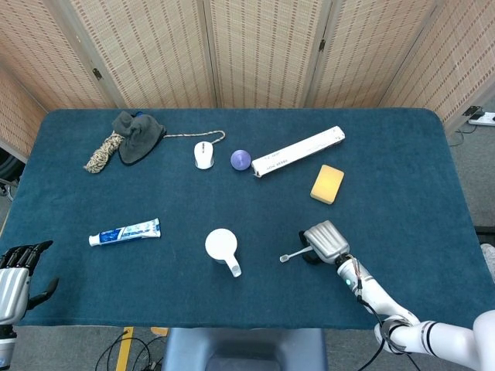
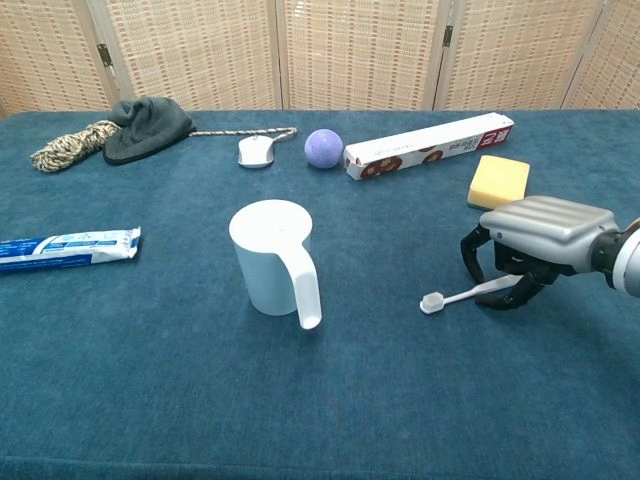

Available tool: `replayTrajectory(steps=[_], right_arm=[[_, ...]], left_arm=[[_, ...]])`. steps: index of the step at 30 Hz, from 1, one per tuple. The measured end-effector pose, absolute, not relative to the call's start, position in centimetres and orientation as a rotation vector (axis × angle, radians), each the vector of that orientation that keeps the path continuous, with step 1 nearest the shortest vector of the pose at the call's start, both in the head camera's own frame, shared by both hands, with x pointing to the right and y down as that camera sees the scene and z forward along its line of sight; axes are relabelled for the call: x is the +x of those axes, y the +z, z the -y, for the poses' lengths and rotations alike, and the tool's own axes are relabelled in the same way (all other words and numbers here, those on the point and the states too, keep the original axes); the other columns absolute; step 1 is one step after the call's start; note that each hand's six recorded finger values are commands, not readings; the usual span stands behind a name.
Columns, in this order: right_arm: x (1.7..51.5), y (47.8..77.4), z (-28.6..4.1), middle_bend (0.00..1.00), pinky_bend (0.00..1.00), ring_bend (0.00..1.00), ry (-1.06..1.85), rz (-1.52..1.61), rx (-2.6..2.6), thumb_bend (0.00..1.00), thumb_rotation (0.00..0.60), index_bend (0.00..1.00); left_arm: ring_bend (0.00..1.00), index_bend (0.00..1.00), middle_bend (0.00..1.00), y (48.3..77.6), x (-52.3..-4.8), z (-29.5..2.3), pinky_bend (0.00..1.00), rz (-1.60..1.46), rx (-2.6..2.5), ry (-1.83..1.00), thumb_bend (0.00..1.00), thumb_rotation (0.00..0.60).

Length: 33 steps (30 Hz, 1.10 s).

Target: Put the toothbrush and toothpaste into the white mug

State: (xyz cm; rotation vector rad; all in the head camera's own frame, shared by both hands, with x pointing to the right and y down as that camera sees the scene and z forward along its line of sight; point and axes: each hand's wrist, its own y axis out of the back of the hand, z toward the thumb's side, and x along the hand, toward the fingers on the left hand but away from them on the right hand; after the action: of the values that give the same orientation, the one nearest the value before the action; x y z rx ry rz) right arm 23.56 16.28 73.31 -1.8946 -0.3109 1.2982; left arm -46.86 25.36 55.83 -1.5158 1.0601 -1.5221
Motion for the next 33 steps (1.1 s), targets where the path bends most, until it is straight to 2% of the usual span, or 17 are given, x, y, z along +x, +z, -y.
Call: replayTrajectory(steps=[9,20,28,33], right_arm=[[23.7,73.6,-16.3,1.00,0.98,1.00,1.307,0.303,-1.894,0.30,0.600,0.58],[23.5,73.2,-16.1,1.00,0.98,1.00,1.290,0.335,-1.912,0.39,0.600,0.62],[22.4,71.2,-14.9,1.00,0.98,1.00,1.205,0.457,-1.967,0.42,0.600,0.63],[20.8,68.5,-13.5,1.00,0.98,1.00,1.079,0.553,-1.996,0.43,0.600,0.64]], left_arm=[[0.24,0.22,0.30,55.9,-46.9,-25.4,0.21,-1.063,-1.516,-1.523,0.35,0.600],[0.24,0.22,0.30,55.8,-47.0,-25.4,0.21,-1.068,-1.515,-1.524,0.35,0.600],[0.24,0.22,0.30,55.6,-47.0,-25.3,0.21,-1.072,-1.515,-1.518,0.35,0.600],[0.24,0.22,0.30,55.5,-47.0,-25.3,0.21,-1.076,-1.513,-1.515,0.35,0.600]])
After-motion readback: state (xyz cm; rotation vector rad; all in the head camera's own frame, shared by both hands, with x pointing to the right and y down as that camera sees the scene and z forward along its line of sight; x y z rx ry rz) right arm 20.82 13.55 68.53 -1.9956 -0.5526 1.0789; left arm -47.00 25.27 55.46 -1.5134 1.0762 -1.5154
